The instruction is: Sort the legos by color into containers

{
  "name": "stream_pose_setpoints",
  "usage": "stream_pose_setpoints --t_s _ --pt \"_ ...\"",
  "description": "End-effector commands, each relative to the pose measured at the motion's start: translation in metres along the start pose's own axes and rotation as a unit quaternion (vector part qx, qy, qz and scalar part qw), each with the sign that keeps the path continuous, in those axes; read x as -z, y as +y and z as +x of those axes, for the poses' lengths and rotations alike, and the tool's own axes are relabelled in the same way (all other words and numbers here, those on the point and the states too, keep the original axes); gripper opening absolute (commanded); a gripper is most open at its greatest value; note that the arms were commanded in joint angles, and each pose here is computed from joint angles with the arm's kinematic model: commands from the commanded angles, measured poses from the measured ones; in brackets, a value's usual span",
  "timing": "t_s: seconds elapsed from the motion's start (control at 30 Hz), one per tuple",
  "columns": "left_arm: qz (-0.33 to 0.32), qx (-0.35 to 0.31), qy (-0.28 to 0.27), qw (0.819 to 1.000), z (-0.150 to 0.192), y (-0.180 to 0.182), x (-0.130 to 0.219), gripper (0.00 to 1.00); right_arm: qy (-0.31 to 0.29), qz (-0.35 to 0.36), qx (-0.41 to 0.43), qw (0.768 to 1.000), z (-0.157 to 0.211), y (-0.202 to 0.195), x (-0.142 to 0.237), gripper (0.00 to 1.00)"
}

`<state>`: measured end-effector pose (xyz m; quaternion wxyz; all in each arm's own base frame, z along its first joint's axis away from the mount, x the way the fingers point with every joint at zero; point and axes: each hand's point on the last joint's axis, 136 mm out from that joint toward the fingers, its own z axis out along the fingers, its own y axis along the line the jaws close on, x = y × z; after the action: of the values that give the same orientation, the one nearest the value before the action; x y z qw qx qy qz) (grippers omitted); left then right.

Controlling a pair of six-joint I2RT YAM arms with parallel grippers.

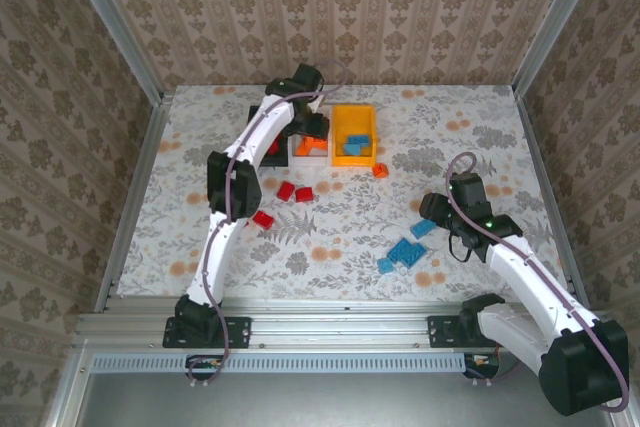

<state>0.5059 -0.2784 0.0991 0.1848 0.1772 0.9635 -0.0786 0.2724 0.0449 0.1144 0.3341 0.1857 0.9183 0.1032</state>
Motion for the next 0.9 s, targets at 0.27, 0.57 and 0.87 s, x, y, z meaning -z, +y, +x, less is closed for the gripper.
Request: stream_pose_setpoints --t_s 0.27,0.57,0.87 --pt "0.064 0.004 -0.133 0.989 -0.025 -0.035 0.161 0.94 0.053 0.052 -0.071 0.995 0.032 -0.024 -0.023 0.73" --pt "0.119 0.06 -0.162 0.978 0.035 -0.027 0.199 1.0 0.119 0.016 -0.129 0.984 0.063 -0.011 -0.057 0.71" --pt "0.121 0.069 -0.161 0.977 0.062 -0.009 0.202 1.0 0.139 0.012 -0.087 0.986 0.049 0.011 -0.094 0.69"
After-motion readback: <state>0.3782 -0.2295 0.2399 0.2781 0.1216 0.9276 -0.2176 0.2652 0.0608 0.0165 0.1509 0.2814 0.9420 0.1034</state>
